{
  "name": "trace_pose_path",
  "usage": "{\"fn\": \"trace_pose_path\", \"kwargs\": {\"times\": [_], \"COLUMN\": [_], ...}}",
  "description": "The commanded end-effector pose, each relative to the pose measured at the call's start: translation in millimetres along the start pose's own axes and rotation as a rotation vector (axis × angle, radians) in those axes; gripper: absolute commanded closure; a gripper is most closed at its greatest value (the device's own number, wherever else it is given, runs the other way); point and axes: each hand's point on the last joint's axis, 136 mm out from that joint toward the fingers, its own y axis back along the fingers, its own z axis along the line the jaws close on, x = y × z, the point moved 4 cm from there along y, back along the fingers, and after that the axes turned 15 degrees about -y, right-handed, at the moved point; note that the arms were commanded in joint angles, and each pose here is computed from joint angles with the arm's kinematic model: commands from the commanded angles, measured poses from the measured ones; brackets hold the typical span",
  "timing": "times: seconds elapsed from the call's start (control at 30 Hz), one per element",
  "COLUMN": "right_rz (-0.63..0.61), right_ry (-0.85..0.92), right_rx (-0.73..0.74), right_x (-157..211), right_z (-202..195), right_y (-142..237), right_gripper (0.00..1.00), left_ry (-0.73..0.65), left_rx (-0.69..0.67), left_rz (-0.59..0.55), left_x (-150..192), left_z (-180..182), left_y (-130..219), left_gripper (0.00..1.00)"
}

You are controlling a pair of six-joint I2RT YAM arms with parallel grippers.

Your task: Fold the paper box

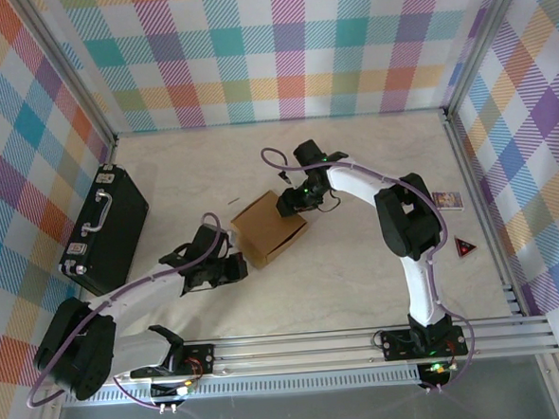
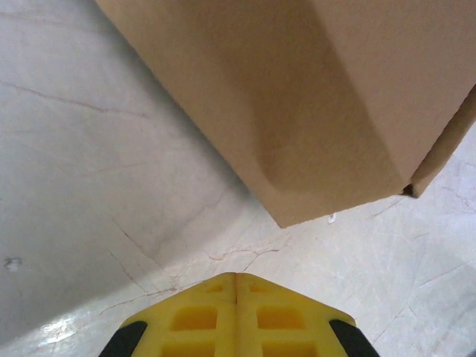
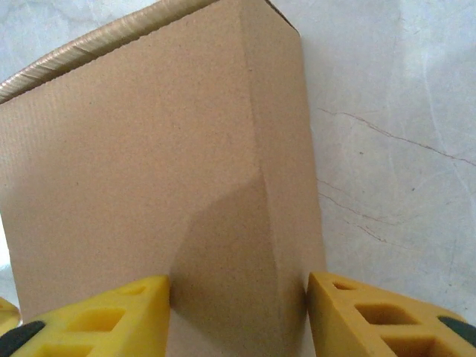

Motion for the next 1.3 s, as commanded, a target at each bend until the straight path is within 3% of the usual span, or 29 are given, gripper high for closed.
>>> {"fn": "trace_pose_path", "kwargs": {"times": [0.0,0.5,0.83,1.0,1.13,1.27], "right_rz": [0.065,0.083,0.091,0.092,0.081,0.058], "right_ry": [-0.055,-0.124,-0.207,-0.225,-0.219,-0.204], "right_rx": [0.046,-0.001,-0.124,-0.182,-0.187,-0.075], "right_x": [19,31,46,50,46,46], "right_z": [-14,-13,9,19,23,6], "right_y": [-10,-14,-13,-9,-7,-4], "right_gripper": [0.50,0.52,0.56,0.57,0.56,0.56], "left_ry": [0.005,0.052,0.089,0.075,0.067,0.022], "left_rx": [0.093,0.164,0.339,0.269,0.327,0.134], "left_rz": [-0.067,-0.077,-0.241,-0.225,-0.218,-0.154], "left_x": [-11,-25,-51,-53,-61,-45], "left_z": [-15,-15,-43,-38,-48,-23], "left_y": [-2,-52,-41,-41,-45,-34], "left_gripper": [1.00,1.00,1.00,1.00,0.97,0.88]}}
